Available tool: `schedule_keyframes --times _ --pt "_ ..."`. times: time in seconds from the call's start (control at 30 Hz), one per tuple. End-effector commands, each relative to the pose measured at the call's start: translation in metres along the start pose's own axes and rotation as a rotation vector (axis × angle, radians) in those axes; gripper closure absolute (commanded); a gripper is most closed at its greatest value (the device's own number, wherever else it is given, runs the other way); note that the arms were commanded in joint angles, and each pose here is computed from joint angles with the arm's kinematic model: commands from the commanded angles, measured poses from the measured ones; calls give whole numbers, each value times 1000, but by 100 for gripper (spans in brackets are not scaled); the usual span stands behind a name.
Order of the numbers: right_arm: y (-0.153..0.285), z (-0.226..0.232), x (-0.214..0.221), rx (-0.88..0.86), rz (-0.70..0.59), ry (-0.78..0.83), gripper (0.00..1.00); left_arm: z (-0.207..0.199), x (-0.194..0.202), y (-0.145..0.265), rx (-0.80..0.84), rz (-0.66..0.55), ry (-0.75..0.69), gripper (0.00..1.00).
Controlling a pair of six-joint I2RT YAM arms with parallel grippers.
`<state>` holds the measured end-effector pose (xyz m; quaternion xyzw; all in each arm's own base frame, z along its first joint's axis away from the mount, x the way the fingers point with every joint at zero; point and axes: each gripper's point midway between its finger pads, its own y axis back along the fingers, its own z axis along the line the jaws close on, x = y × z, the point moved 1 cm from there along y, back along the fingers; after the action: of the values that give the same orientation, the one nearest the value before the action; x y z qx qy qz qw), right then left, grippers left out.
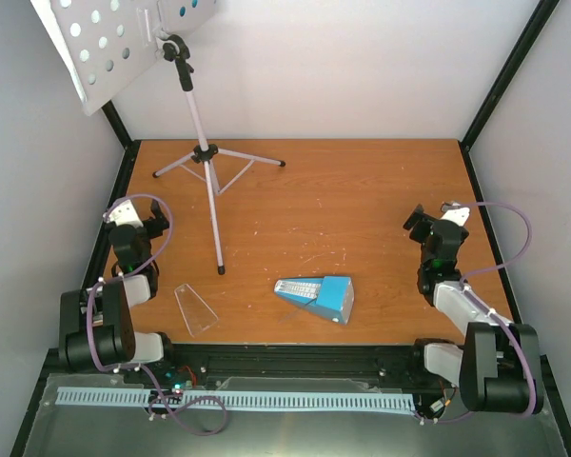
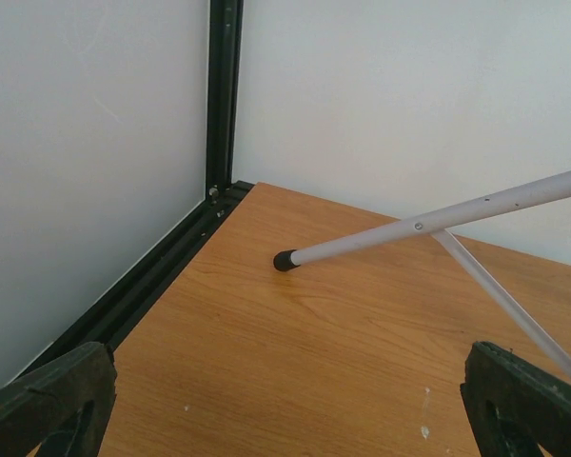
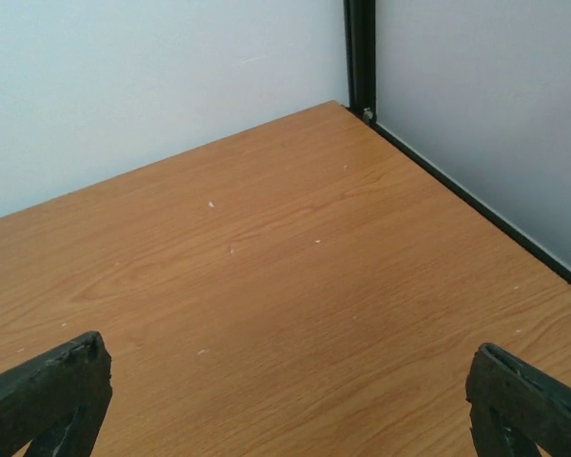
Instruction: Pack up the instrument practice props
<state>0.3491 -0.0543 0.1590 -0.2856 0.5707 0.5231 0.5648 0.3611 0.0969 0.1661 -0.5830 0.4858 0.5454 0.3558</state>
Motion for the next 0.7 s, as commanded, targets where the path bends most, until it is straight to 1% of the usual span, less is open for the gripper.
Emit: schedule_keyframes --times 0.0,0.13,0.2,0.27,0.33,0.4,0.47,0.5,0.57,0.6,0.67 --pt "12 14 -17 -90 -47 -47 0 5 -10 3 -31 -27 28 0" --pt "25 19 -22 -144 -82 -143 0 8 -13 10 -46 -43 51 1" --pt "32 34 -24 -247 -75 -155 0 9 -16 17 -56 -58 75 1" --pt "39 52 -24 -353 -33 -174 0 10 -20 23 -59 -63 105 1" --pt "47 72 -25 -470 35 -183 0 17 -33 28 -112 -66 196 0" --pt "58 93 -21 -604 106 -190 0 29 -38 32 -210 -29 369 1" --pt "71 111 -18 -732 169 -206 0 32 -49 39 -258 -3 517 1" --pt "76 118 -16 -785 195 -214 0 27 -59 42 -236 -2 553 1" --pt "82 129 -12 -855 270 -238 0 9 -82 47 -132 3 596 1" --pt "83 134 -9 -880 316 -247 0 -2 -93 50 -70 8 616 0" --pt "87 144 0 -932 423 -247 0 -34 -112 57 109 49 631 1"
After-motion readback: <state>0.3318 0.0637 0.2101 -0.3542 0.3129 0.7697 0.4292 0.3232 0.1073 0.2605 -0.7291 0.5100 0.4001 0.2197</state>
